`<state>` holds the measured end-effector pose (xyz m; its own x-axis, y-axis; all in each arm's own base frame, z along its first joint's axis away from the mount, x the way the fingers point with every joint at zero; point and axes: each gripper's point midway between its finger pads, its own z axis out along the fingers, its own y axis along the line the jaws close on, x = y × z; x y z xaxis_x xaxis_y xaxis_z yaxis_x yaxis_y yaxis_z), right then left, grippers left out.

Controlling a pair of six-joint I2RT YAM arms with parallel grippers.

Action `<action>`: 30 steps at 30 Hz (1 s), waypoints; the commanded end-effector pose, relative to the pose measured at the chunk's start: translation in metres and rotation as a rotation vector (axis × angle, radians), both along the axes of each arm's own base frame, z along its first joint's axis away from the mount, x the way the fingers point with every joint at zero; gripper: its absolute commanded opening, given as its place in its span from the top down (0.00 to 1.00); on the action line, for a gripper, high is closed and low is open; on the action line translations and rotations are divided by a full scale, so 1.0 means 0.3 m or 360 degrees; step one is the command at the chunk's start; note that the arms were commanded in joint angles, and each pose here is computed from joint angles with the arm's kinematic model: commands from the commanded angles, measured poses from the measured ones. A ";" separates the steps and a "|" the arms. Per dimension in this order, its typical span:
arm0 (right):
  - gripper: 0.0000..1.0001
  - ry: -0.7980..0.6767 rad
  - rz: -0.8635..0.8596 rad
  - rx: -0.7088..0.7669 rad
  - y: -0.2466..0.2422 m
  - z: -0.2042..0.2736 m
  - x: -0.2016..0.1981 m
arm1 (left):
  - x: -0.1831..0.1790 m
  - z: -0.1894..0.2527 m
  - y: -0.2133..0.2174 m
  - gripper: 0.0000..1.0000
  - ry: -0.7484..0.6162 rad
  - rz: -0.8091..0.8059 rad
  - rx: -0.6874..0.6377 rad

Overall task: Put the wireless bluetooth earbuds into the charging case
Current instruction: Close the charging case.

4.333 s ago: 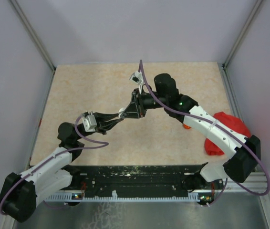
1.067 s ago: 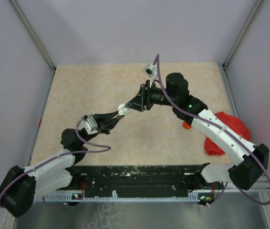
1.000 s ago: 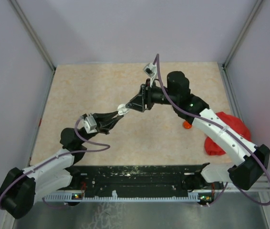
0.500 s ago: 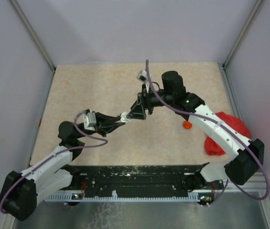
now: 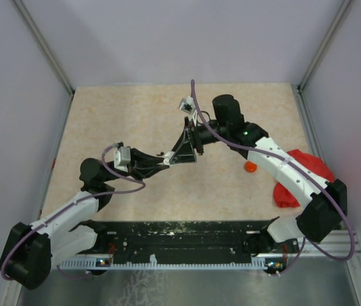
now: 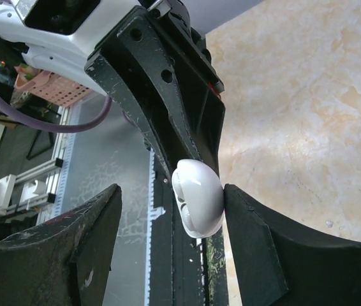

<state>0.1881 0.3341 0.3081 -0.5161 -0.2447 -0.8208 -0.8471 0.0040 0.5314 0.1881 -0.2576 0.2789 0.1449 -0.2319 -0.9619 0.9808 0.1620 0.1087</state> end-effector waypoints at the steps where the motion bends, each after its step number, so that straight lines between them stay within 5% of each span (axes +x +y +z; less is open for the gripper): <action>1: 0.36 -0.0137 0.0129 0.0149 -0.015 0.095 -0.046 | 0.031 0.026 0.004 0.99 0.0028 0.0038 0.0003; 9: 0.39 -0.0230 0.0084 0.0137 -0.028 0.095 -0.041 | 0.064 0.005 0.007 0.99 0.0110 0.0090 0.0050; 17: 0.38 -0.0586 -0.0381 -0.0056 -0.091 -0.010 0.112 | 0.089 -0.024 0.016 0.99 0.0249 0.0081 0.0128; 30: 0.41 -0.0926 -0.0188 0.0128 -0.050 -0.133 0.049 | 0.037 -0.029 0.001 0.99 0.0283 -0.0128 0.0243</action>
<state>0.1987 0.3066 0.2291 -0.2167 -0.2432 -0.9454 -0.9719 0.1451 0.1855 0.2057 -0.2553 0.2632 -0.0497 -0.0987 -0.9939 0.9879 0.1416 -0.0635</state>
